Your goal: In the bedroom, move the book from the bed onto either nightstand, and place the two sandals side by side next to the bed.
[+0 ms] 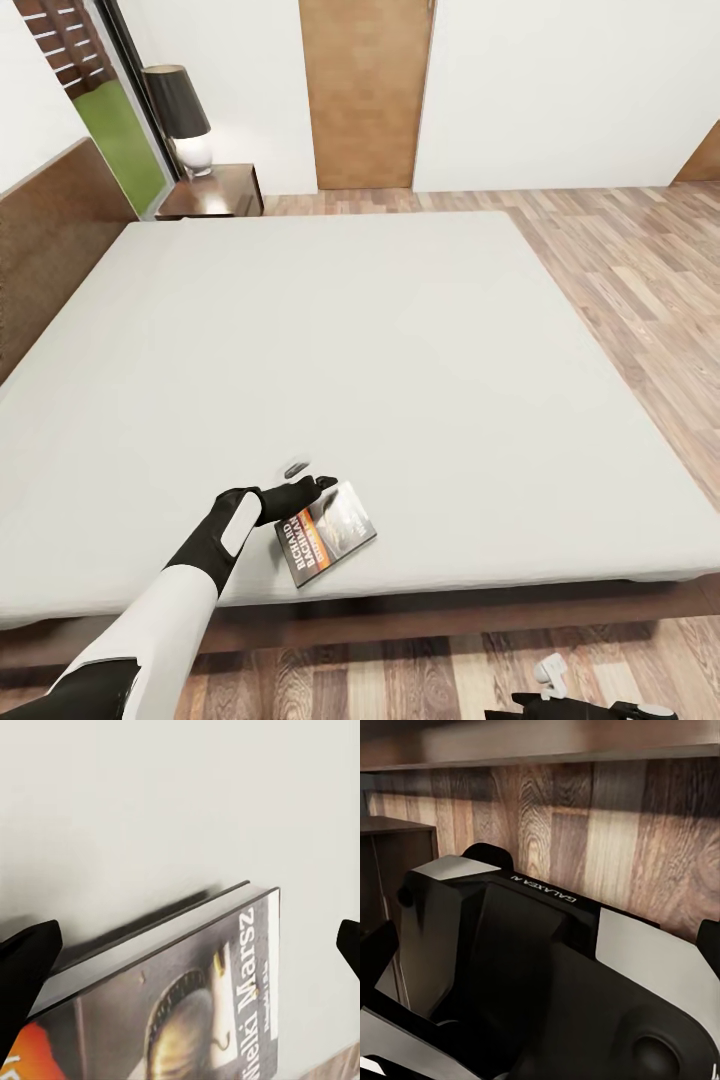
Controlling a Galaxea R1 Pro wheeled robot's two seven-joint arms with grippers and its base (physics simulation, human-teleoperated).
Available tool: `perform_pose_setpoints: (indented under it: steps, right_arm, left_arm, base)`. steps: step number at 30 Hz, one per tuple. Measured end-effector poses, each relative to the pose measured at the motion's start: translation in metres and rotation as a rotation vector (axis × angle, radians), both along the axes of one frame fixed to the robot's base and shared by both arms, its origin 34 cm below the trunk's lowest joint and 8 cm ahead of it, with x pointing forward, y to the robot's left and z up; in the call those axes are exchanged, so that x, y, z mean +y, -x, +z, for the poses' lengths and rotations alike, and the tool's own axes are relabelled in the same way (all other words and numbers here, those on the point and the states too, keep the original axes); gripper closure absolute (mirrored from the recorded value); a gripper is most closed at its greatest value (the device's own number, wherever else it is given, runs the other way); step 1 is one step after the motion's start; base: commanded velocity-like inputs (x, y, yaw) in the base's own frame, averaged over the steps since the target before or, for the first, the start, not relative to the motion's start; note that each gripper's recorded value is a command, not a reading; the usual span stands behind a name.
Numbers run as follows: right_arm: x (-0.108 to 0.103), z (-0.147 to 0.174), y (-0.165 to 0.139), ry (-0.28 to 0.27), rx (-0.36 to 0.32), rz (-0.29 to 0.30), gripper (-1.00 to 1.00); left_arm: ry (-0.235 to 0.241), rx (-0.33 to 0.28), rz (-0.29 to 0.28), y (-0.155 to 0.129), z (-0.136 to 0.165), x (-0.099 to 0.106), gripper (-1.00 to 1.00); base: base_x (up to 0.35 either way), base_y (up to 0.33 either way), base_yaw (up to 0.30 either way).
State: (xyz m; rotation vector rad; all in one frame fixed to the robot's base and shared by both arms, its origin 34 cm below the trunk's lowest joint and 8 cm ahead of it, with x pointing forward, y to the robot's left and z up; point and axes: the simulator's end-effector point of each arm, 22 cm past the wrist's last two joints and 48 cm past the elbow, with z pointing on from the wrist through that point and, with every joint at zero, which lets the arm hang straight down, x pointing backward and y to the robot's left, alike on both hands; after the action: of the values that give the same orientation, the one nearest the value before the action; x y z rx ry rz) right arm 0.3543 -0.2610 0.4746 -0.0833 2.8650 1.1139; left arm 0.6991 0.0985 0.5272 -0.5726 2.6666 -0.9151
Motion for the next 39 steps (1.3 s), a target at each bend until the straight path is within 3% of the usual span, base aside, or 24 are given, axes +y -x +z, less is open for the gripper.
perform_pose_setpoints:
  steps: [39]
  right_arm:
    - [0.0000,0.0050,0.0005,0.000,0.001,-0.001,-1.00]
  left_arm:
    - [-0.005,0.003,-0.004,0.0011,0.0039,0.0002,-1.00]
  base:
    - [0.000,0.000,0.000]
